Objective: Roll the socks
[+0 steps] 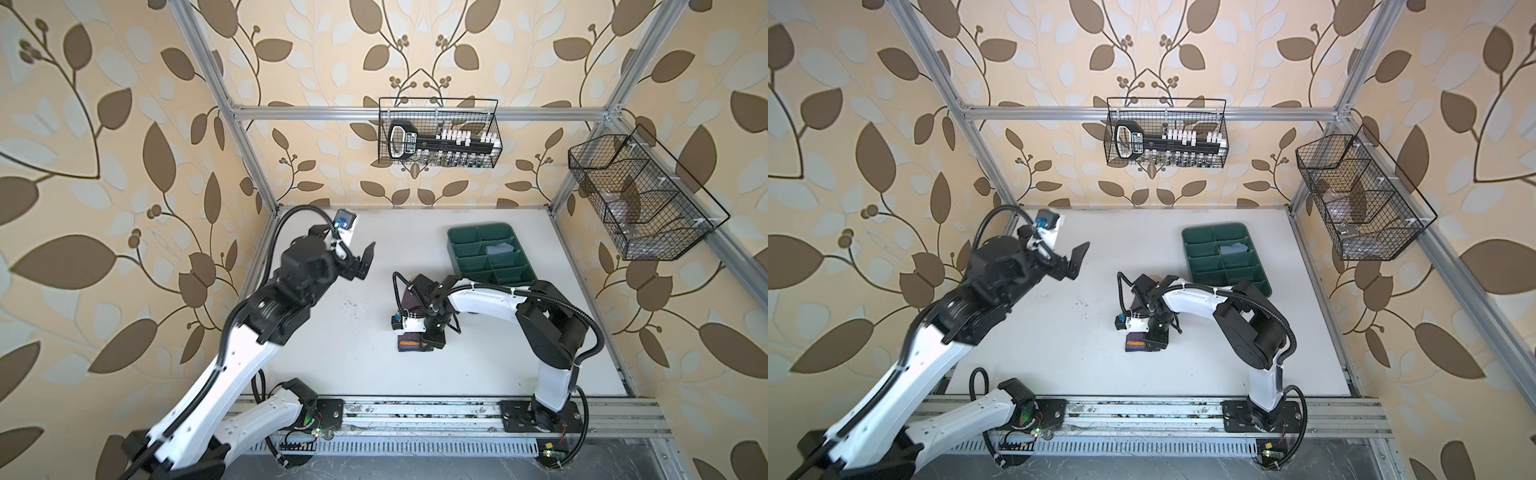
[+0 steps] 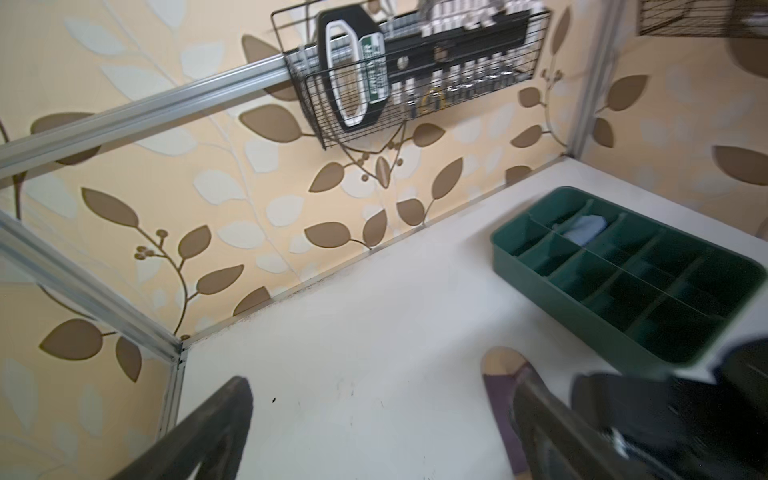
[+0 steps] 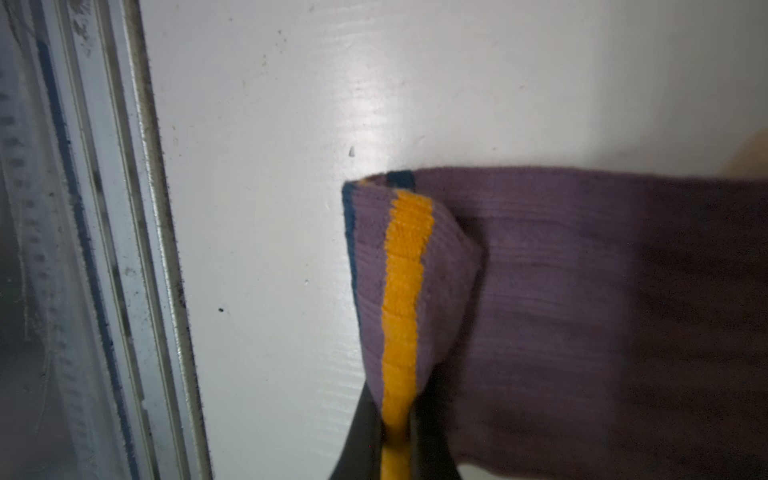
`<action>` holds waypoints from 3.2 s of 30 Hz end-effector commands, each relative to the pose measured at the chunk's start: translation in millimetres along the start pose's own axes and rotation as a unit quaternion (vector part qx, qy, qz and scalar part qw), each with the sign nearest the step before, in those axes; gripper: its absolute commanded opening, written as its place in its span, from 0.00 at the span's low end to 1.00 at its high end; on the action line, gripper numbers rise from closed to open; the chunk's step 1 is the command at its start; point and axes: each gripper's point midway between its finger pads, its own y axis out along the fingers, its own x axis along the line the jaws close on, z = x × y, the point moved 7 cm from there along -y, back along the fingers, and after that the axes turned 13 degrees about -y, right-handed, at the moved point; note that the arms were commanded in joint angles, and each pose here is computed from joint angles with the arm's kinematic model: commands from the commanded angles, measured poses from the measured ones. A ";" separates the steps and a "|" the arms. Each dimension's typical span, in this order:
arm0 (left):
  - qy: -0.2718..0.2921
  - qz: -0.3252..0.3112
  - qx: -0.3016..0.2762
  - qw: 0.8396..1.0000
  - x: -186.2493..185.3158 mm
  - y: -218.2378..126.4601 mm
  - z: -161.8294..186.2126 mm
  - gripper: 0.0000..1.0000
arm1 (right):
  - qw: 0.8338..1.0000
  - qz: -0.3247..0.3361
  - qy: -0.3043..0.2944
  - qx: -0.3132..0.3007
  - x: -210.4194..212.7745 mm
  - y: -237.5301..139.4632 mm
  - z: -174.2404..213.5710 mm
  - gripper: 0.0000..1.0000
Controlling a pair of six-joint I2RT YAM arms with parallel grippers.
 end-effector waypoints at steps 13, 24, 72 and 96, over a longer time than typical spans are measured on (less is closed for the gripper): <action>0.294 0.152 0.227 0.916 -72.9 8.6 193.4 0.94 | 0.997 -0.038 0.067 0.003 -26.4 18.1 18.3 0.00; 0.406 0.105 0.234 0.877 -135.1 68.4 266.0 0.89 | 0.997 -0.048 0.065 0.000 -30.4 18.0 21.9 0.00; 0.076 0.291 0.566 0.768 -110.7 138.7 278.4 0.00 | 0.699 0.251 0.247 -0.622 28.8 -314.3 72.7 0.42; -0.001 0.262 0.636 0.725 -97.7 176.5 296.9 0.00 | 0.816 0.511 -0.246 -0.110 113.0 -89.3 22.6 0.43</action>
